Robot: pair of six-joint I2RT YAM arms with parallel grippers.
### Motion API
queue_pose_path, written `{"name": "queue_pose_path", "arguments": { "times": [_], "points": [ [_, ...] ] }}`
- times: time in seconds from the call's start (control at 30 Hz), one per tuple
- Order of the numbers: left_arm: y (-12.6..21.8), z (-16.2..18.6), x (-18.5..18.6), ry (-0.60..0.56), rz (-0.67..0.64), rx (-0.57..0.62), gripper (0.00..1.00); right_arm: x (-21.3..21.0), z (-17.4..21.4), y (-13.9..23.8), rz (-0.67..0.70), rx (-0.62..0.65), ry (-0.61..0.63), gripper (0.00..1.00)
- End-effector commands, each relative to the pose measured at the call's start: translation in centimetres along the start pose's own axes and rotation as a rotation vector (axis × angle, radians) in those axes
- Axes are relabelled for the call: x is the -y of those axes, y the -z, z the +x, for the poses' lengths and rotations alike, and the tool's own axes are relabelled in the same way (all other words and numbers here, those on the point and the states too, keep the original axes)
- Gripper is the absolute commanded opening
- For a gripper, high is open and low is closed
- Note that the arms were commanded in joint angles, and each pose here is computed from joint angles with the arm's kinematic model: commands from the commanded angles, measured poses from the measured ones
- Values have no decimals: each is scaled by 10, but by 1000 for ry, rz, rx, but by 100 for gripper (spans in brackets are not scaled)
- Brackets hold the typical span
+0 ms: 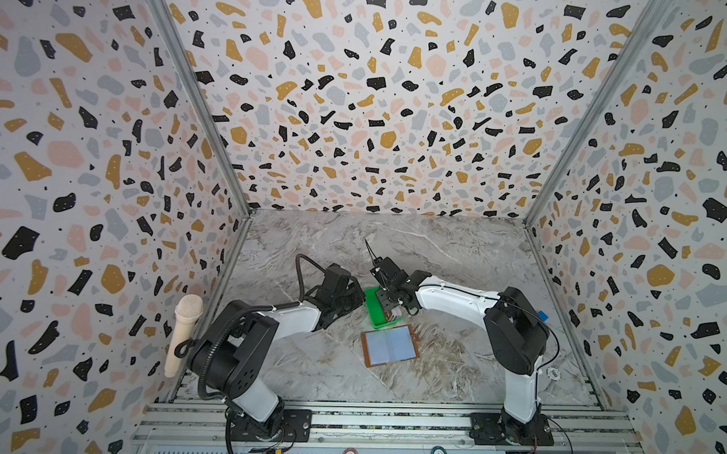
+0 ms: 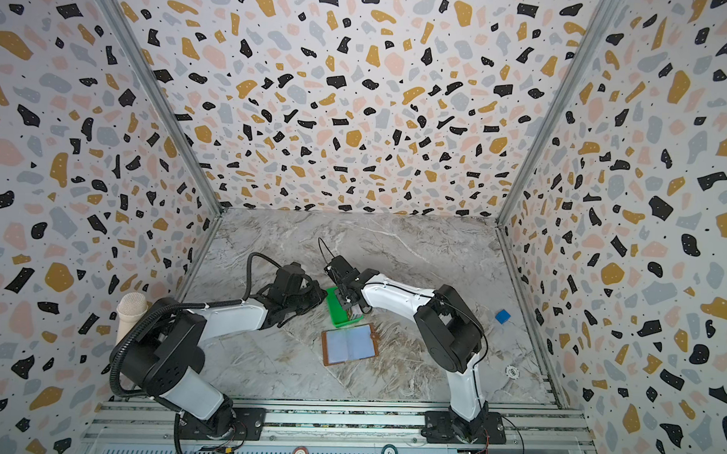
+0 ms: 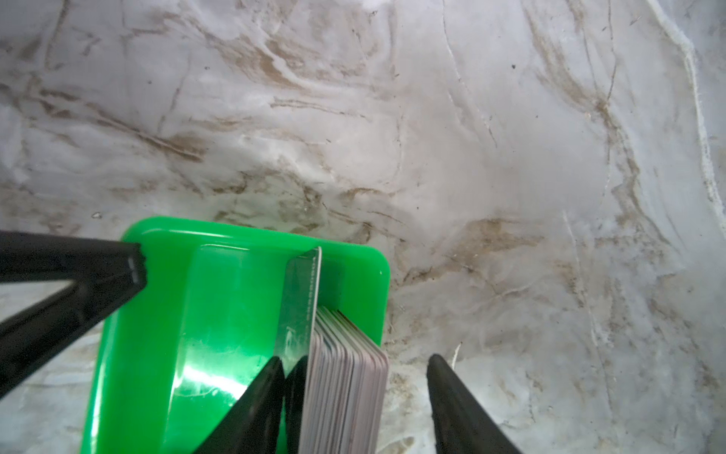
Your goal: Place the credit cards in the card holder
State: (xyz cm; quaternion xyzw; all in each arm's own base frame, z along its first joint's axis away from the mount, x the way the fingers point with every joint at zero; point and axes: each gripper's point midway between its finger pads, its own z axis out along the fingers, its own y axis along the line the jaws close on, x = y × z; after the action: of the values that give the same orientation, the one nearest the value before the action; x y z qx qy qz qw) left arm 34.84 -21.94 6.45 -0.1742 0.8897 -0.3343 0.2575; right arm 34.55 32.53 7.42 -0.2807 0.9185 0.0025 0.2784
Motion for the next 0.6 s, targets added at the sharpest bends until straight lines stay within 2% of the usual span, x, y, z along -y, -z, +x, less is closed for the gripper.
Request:
{"name": "queue_pose_path", "arguments": {
  "times": [0.0,0.13,0.3,0.37,0.47,0.57],
  "points": [
    [-1,-7,10,-15,29,16,0,12,-10,15,40,20,-6,52],
    [-2,-6,9,-14,26,11,0,10,-12,16,36,24,-1,39],
    [-3,-5,8,-11,24,6,0,9,-11,17,35,23,1,33],
    [-3,-5,7,-9,23,6,0,9,-11,16,36,21,1,33],
    [-3,-5,8,-9,25,5,0,11,-11,16,44,19,3,43],
    [-4,-5,7,-8,23,3,0,12,-10,15,55,14,3,43]
  ]
}}
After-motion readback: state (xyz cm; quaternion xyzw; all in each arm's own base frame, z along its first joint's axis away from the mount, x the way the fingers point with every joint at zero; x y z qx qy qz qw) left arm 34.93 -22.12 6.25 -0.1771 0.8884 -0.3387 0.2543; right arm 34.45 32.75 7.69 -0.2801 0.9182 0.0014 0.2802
